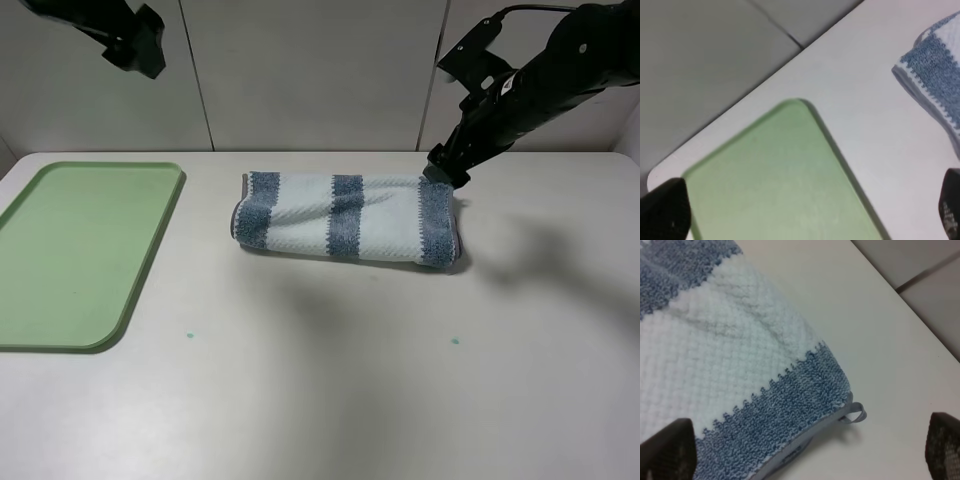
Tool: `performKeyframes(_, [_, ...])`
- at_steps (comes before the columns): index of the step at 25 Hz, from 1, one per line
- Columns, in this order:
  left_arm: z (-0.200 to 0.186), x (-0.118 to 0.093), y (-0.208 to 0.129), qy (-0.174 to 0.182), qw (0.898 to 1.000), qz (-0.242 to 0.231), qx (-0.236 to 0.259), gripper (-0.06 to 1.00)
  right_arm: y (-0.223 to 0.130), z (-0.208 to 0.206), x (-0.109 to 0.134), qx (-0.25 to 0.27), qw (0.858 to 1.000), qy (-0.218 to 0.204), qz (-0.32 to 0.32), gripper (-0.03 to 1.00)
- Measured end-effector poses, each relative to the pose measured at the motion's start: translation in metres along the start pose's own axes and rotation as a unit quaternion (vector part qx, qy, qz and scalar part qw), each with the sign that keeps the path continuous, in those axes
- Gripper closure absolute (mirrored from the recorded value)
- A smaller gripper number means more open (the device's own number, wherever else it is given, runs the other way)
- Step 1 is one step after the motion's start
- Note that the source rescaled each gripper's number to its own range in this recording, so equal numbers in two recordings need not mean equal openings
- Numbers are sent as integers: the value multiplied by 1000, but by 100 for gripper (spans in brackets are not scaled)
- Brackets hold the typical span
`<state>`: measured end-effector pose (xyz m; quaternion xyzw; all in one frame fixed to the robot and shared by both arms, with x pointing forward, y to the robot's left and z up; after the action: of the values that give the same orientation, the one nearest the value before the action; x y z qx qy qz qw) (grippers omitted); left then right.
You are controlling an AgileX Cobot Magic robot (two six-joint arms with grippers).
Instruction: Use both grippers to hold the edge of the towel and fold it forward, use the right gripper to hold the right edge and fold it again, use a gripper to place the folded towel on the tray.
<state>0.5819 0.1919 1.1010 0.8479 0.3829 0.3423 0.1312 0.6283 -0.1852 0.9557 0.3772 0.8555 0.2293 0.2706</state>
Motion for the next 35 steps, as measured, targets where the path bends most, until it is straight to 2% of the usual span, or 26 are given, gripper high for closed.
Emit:
performKeyframes(7, [-58,-16,-17,-12,999,-20,-48,-6,0,0,0,0,1000,0,0,-3])
performKeyframes(16, [-99,-21,-75,-9,995,-70,-68,-6,0,0,0,0,1000,0,0,-3])
performKeyframes(22, [-131,-24,-121,0,988,-115,-101,-6,0,0,0,0,1000,0,4,-3])
performKeyframes(28, [-146,-37,-164,-13,982,-143,-123,-6,0,0,0,0,1000,0,5,-3])
performKeyframes(35, [-144,-58,-205,-34,978,-161,-128,-6,0,0,0,0,1000,0,5,-3])
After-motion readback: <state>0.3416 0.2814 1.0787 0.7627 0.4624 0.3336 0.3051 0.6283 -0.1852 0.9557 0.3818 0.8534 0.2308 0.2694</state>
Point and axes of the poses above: a point on each arm's last joint axis where the gripper is mounted, z pointing out along that axis toward the gripper, x along the wrist's bending axis when the last joint is at zero, y = z × x, the point moved 4 cm from there along z, pointing out along that axis toward the gripper, and after that the axes turned 5 degrees about z, right-handed, at the moved point
